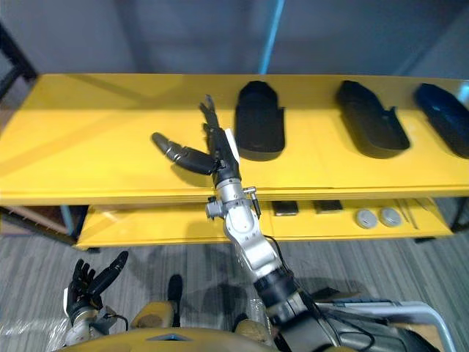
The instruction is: Walk over and take three plastic housings, then place them on the shelf
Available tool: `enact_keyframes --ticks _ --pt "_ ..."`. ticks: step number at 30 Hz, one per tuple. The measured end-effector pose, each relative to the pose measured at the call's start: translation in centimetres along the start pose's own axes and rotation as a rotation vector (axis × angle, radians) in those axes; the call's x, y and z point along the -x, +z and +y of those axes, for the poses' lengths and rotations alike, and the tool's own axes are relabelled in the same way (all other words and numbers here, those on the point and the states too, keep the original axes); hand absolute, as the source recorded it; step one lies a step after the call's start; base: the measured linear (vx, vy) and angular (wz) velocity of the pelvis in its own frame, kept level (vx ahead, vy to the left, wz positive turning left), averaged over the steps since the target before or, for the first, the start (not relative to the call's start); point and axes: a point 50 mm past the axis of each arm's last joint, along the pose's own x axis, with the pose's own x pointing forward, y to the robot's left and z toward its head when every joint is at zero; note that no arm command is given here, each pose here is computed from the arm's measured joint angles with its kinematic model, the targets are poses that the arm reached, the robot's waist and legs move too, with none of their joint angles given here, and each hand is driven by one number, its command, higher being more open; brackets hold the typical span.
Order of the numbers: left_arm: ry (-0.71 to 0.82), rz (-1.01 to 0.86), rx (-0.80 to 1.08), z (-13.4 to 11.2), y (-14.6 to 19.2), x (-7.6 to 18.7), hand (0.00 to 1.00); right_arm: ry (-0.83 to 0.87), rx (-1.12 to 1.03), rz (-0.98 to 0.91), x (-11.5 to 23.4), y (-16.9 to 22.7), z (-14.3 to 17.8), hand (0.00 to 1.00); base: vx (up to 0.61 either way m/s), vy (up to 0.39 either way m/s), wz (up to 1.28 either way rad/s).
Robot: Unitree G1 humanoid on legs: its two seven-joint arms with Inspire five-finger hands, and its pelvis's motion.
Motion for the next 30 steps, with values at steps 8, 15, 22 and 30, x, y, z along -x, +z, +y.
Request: enact_keyframes --ticks 8,15,22,30 --pt "-0.014 0.147 -0.096 0.6 -2.4 -1.3 1.0 -0.257 0.093 -0.111 5.3 4.0 -8.7 1.0 0.02 0.02 -0.63" --pt "-0.032 0.32 -0.163 1.6 -5.4 -0.6 1.0 -0.746 0.18 0.254 15.8 -0.4 -12.5 1.0 0.0 0.006 -0.52" --pt "-0.029 0.426 -0.23 3.7 -7.3 1.0 1.0 -1.009 0.184 0.497 24.1 -3.1 -12.0 1.0 0.0 -0.008 -0.55" --pt "0.011 0.424 -0.141 3.9 -7.4 1.4 1.0 -0.822 0.076 0.472 20.9 -5.8 -9.1 1.0 -0.01 0.032 -0.82"
